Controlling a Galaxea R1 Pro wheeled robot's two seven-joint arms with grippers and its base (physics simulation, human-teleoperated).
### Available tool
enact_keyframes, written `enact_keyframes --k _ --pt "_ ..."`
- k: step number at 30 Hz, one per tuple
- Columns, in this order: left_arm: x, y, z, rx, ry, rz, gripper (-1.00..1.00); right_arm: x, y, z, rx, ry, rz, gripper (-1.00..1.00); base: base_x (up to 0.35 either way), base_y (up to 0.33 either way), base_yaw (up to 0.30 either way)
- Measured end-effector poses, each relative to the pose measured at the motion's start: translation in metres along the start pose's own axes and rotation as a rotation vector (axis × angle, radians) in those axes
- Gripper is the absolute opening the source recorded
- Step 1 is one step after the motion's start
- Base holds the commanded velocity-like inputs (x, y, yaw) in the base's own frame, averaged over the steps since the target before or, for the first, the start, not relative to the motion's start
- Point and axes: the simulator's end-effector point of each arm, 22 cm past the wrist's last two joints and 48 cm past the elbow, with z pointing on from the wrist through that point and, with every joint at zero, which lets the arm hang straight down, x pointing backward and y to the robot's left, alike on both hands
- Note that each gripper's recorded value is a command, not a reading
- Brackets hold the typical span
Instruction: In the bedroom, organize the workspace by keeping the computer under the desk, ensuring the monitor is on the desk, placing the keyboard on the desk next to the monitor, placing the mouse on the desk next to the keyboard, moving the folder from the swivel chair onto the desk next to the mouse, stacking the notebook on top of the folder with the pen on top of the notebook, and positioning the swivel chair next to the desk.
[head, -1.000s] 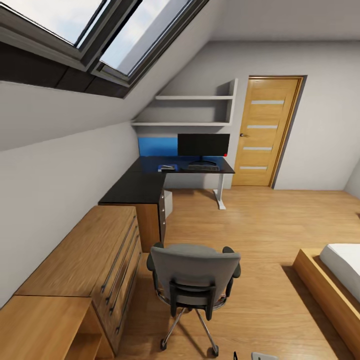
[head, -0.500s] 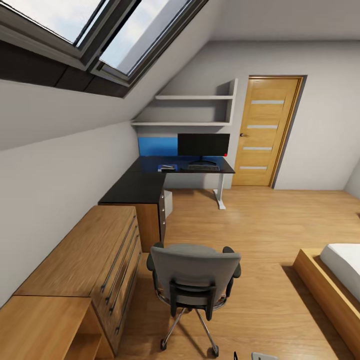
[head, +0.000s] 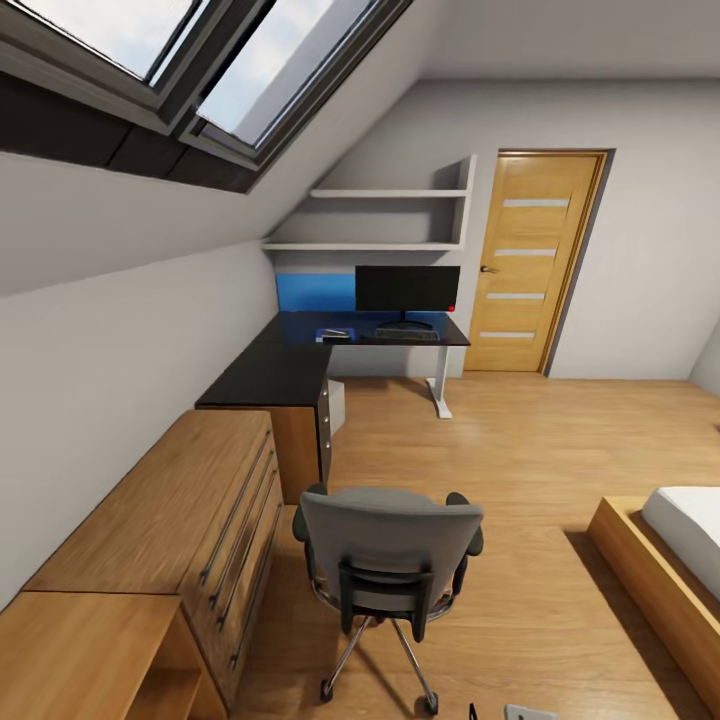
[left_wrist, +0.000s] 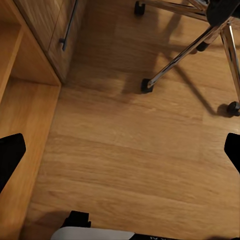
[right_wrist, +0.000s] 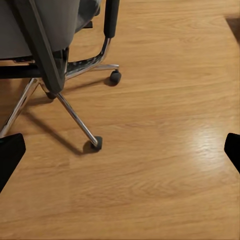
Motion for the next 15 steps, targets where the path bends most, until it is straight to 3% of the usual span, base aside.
enact_keyframes --k 15 --pt "0.004 0.0 0.013 -0.002 0.001 -0.001 1.0 0.004 -0.017 0.015 0.022 -0.006 -0.013 1.0 0.0 0.0 0.0"
